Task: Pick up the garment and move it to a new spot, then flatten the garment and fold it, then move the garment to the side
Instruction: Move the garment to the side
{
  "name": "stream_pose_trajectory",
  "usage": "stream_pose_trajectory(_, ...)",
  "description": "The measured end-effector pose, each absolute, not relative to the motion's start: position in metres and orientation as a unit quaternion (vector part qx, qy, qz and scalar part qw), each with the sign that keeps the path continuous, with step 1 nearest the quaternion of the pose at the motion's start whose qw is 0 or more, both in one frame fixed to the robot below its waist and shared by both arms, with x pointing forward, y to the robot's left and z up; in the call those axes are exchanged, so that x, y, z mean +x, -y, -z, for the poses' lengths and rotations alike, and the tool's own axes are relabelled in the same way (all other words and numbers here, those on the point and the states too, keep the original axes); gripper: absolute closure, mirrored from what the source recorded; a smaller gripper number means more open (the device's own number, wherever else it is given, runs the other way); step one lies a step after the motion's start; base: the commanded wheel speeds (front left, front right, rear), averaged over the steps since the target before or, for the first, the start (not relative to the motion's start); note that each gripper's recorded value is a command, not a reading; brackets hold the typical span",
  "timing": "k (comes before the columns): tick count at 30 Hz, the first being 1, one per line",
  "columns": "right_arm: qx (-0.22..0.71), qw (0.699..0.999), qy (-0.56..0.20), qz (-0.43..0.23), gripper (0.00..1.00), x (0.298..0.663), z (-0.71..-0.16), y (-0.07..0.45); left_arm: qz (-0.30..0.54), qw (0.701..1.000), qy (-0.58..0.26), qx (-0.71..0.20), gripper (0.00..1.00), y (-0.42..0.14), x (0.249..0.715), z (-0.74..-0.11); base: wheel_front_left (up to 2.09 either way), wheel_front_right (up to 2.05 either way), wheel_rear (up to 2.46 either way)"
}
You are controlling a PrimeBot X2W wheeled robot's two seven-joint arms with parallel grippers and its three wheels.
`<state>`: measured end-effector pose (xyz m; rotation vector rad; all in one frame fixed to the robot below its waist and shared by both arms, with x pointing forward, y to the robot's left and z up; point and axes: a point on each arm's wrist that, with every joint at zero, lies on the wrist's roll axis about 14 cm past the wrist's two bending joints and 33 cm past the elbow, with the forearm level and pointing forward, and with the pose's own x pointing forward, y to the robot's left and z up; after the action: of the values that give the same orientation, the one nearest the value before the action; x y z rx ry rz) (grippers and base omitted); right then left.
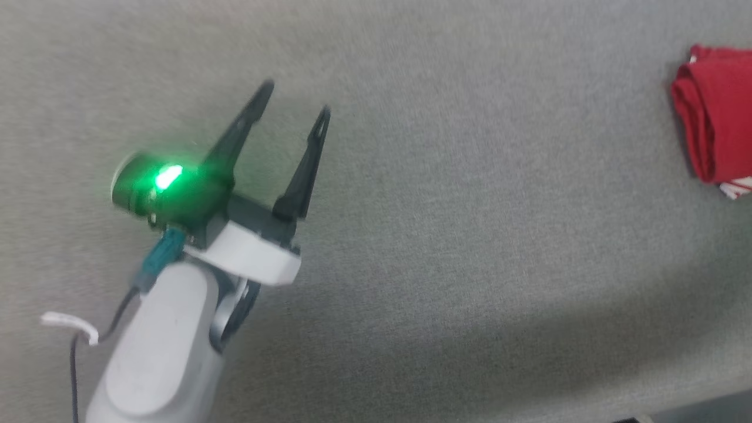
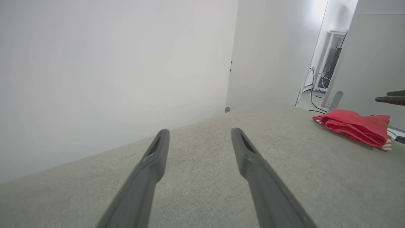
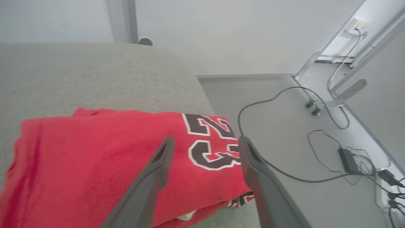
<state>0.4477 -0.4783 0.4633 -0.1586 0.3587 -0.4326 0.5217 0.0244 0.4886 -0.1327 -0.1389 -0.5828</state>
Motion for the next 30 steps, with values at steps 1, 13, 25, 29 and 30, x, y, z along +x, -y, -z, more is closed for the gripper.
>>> stream_pose_trajectory(1,-0.071,0.961,-0.173,0.203,0.00,0.448,-0.462,0.470,0.278,0.956,0.065,-0.065,0.00,-0.030,0.517,-0.489,0.00,0.00,0.00)
stream_pose_trajectory(13,-0.014,0.989,-0.116,0.087,0.00,0.449,-0.472,0.379,0.160,0.985,0.021,-0.056,0.00,-0.111,0.451,-0.485,0.00,0.00,0.00)
stream_pose_trajectory(25,0.062,0.995,-0.074,-0.012,0.00,0.416,-0.472,0.281,0.045,0.997,0.007,-0.060,0.00,-0.183,0.371,-0.485,0.00,0.00,0.00)
stream_pose_trajectory(29,0.067,0.996,-0.048,-0.032,0.00,0.405,-0.486,0.265,0.015,0.998,0.018,-0.063,0.00,-0.202,0.349,-0.491,0.00,0.00,0.00)
stream_pose_trajectory(30,0.066,0.996,-0.043,-0.039,0.00,0.402,-0.488,0.260,0.010,0.998,0.021,-0.063,0.00,-0.204,0.345,-0.493,0.00,0.00,0.00)
